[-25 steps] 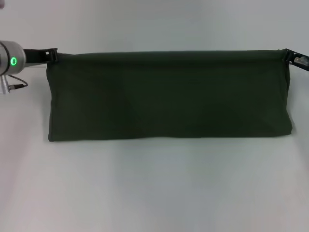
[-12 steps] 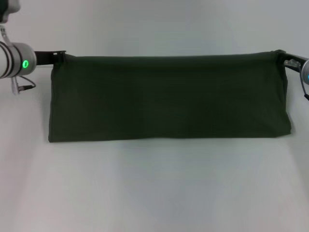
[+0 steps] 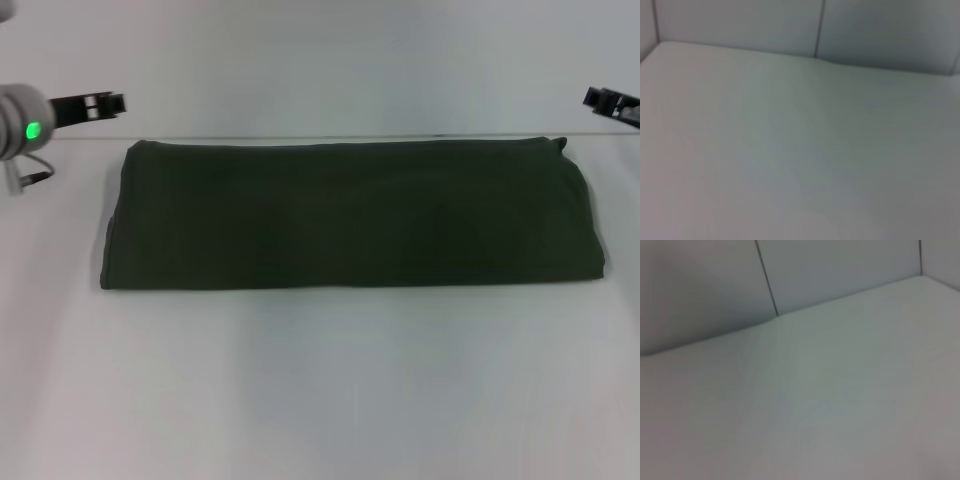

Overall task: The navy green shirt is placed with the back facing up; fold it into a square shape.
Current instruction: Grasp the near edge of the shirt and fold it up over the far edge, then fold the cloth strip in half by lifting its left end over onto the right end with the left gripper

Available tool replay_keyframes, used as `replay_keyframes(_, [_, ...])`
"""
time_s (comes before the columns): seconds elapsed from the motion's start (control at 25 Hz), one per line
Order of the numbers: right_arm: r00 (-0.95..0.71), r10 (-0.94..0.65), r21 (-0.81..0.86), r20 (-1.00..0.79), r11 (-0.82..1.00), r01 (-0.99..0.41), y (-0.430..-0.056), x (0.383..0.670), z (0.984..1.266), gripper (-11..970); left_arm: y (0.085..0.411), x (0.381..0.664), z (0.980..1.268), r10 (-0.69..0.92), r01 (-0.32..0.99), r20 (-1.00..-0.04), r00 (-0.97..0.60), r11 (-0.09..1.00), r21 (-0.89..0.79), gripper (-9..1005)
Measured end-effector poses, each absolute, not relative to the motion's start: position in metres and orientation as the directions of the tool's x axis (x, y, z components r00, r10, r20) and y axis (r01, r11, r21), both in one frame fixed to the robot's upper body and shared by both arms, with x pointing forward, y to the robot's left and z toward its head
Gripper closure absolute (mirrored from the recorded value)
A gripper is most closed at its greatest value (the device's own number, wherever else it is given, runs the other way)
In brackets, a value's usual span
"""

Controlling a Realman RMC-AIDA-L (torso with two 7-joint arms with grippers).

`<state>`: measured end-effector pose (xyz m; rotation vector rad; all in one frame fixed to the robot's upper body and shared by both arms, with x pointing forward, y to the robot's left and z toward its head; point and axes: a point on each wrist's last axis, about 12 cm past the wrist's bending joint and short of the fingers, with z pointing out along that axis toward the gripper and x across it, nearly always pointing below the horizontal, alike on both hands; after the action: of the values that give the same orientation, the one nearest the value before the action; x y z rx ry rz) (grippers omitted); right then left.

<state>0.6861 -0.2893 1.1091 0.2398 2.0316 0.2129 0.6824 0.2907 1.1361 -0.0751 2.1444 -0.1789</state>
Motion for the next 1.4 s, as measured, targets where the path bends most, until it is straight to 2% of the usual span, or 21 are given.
replay_keyframes(0.12, [-0.469, 0.311, 0.333, -0.827, 0.942, 0.038, -0.302, 0.680, 1.114, 536, 0.298, 0.669, 1.134, -0.171, 0.006, -0.809, -0.563, 0.978, -0.211, 607])
replay_keyframes(0.24, [-0.538, 0.369, 0.458, -0.758, 0.888, -0.037, -0.308, 0.664, 1.112, 440, 0.304, 0.650, 1.126, -0.272, 0.015, -0.727, -0.631, 0.932, -0.363, 362])
replay_keyframes(0.44, [-0.617, 0.447, 0.651, -0.647, 0.746, -0.141, -0.318, 0.627, 1.105, 299, 0.324, 0.612, 1.108, -0.479, -0.006, -0.491, -0.728, 0.721, -0.693, 259])
replay_keyframes(0.56, [-0.641, 0.474, 0.712, -0.604, 0.683, -0.166, -0.325, 0.609, 1.100, 264, 0.330, 0.590, 1.095, -0.550, -0.026, -0.384, -0.742, 0.595, -0.803, 198])
replay_keyframes(0.68, [-0.655, 0.484, 0.737, -0.580, 0.655, -0.168, -0.329, 0.600, 1.097, 240, 0.332, 0.576, 1.083, -0.602, -0.041, -0.324, -0.730, 0.512, -0.858, 136])
replay_keyframes(0.88, [-0.655, 0.499, 0.744, -0.567, 0.652, -0.148, -0.334, 0.593, 1.091, 241, 0.336, 0.566, 1.060, -0.664, -0.117, -0.266, -0.698, 0.473, -0.873, 62])
replay_keyframes(1.16, [-0.655, 0.504, 0.746, -0.563, 0.652, -0.140, -0.335, 0.590, 1.086, 242, 0.343, 0.555, 1.054, -0.697, -0.144, -0.230, -0.680, 0.434, -0.889, 62])
replay_keyframes(1.4, [-0.660, 0.501, 0.748, -0.561, 0.648, -0.144, -0.333, 0.589, 1.084, 243, 0.361, 0.539, 1.050, -0.737, -0.222, -0.149, -0.659, 0.379, -0.898, 62])
